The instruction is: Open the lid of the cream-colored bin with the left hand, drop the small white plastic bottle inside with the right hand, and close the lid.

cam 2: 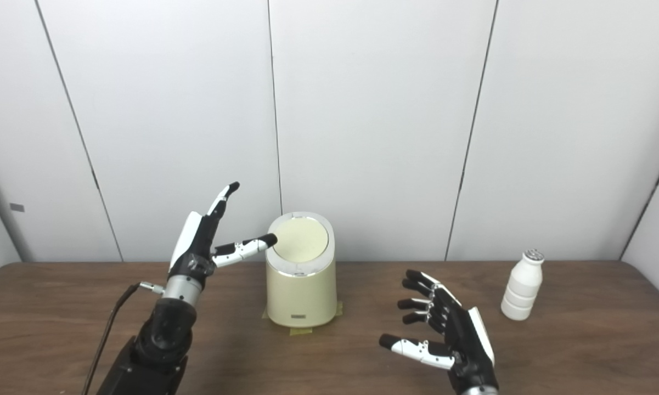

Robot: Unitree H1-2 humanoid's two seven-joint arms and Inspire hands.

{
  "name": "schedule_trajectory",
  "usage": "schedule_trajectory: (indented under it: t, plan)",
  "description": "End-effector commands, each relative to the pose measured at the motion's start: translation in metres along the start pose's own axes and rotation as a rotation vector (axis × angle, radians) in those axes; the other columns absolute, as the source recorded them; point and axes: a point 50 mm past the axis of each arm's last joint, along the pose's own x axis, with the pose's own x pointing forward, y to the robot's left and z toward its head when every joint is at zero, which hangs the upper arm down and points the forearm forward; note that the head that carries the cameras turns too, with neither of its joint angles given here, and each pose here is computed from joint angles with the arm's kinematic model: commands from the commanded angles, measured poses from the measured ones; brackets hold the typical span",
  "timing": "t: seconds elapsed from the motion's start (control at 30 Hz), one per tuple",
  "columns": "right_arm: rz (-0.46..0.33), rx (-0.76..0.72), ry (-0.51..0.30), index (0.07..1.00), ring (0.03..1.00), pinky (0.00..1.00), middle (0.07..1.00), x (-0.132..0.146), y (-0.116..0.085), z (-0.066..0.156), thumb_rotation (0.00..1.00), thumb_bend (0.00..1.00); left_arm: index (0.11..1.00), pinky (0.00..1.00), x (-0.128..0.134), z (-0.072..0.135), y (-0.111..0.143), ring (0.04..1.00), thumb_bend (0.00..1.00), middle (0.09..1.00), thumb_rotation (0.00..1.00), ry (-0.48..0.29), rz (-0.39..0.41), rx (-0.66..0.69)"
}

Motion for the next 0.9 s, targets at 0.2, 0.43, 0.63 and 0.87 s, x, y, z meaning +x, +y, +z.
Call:
schedule_trajectory:
  t: [0.2, 0.43, 0.63, 0.87]
  plan:
    - [0.023, -0.007, -0.095, 0.788, 0.625, 0.52, 0.784, 0.011, 0.003, 0.023, 0.11, 0.7, 1.0, 0.87, 0.036, 0.054, 0.006, 1.0, 0.92, 1.0, 0.31, -0.09, 0.028, 0.109]
    - [0.026, -0.013, -0.087, 0.784, 0.617, 0.53, 0.786, 0.01, 0.005, 0.026, 0.11, 0.69, 1.0, 0.9, 0.044, 0.062, -0.001, 1.0, 0.93, 1.0, 0.29, -0.078, 0.005, 0.158]
    - [0.017, -0.006, -0.081, 0.778, 0.624, 0.53, 0.785, 0.009, 0.007, 0.027, 0.11, 0.7, 1.0, 0.86, 0.049, 0.062, -0.007, 1.0, 0.92, 1.0, 0.27, -0.072, -0.014, 0.181]
    - [0.019, -0.009, -0.078, 0.772, 0.617, 0.53, 0.783, 0.008, 0.008, 0.029, 0.12, 0.69, 1.0, 0.88, 0.05, 0.057, -0.013, 1.0, 0.91, 1.0, 0.24, -0.061, -0.049, 0.198]
